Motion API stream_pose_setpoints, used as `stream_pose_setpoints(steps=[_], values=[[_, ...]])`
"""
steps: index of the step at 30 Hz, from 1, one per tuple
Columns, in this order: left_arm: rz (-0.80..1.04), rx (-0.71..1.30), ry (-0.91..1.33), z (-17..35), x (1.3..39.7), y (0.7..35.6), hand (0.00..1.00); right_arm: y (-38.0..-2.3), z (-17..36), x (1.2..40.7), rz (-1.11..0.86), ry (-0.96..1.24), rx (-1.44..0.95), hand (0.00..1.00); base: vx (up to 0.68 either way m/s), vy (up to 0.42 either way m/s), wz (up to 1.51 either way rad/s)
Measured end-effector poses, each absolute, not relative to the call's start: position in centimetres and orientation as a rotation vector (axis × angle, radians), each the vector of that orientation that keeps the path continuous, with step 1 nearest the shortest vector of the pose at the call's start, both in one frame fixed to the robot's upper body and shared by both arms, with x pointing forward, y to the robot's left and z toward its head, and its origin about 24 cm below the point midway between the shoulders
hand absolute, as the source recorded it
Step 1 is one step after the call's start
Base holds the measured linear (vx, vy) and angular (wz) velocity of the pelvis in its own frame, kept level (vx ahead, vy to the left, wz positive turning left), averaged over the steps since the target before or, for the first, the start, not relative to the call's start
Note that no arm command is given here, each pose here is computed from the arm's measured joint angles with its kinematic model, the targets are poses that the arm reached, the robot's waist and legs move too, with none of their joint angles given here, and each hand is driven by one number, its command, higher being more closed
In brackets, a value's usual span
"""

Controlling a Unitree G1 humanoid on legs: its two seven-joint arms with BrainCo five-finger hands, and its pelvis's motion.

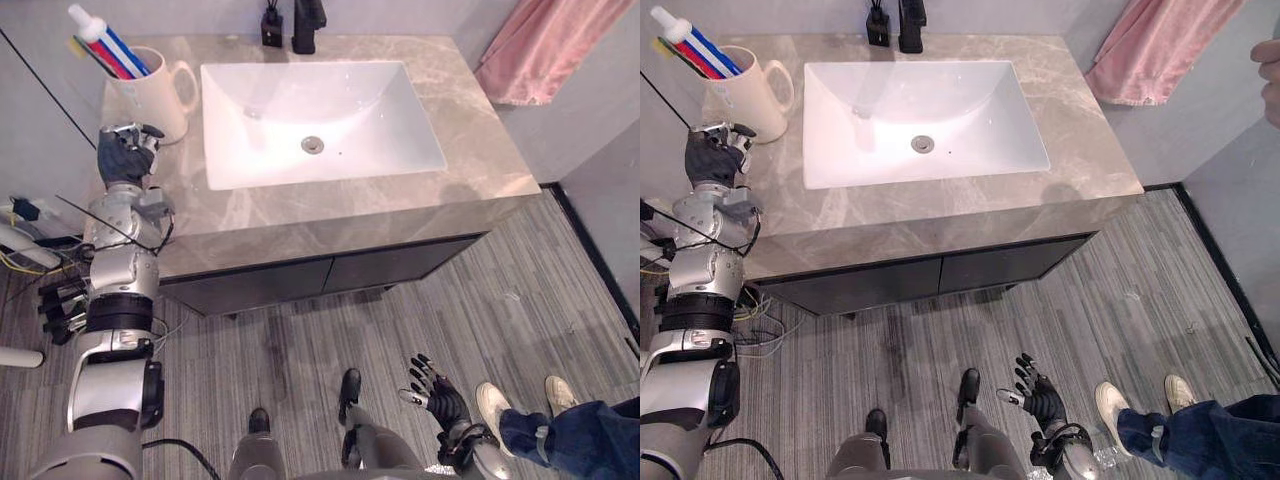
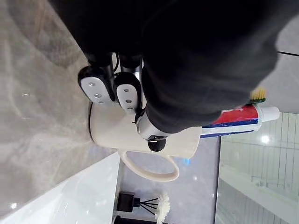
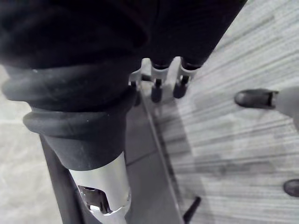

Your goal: Organize washtable

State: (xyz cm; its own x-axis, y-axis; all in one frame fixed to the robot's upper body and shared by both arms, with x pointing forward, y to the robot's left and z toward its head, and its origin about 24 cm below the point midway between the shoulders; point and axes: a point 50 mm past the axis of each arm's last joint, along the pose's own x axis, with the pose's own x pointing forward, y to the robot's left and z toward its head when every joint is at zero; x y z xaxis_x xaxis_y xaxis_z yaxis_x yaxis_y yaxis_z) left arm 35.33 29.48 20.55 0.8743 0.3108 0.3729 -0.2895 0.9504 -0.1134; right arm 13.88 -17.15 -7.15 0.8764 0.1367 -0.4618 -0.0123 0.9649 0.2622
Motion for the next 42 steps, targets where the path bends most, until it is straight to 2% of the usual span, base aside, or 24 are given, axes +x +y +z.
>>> stream_pose_setpoints(steps=[22,30,40,42], values=[[0.288,0.004,-0.529,26.1,35.9,29.1,1.00,-16.8,-6.8,14.7,0.097,0.469,0.252,0.00,-0.02,0.073,-0.01],[0.298,0.079,-0.644,31.1,35.4,29.2,1.00,-15.5,-6.2,16.0,0.147,0.430,0.263,0.00,0.02,0.010,0.00],[0.339,0.074,-0.647,32.9,35.7,30.0,1.00,-15.1,-6.0,16.2,0.168,0.426,0.260,0.00,-0.05,0.039,-0.07],[0.355,0.086,-0.692,34.6,35.1,30.5,1.00,-14.8,-5.9,16.5,0.186,0.419,0.258,0.00,0.01,-0.020,-0.23]])
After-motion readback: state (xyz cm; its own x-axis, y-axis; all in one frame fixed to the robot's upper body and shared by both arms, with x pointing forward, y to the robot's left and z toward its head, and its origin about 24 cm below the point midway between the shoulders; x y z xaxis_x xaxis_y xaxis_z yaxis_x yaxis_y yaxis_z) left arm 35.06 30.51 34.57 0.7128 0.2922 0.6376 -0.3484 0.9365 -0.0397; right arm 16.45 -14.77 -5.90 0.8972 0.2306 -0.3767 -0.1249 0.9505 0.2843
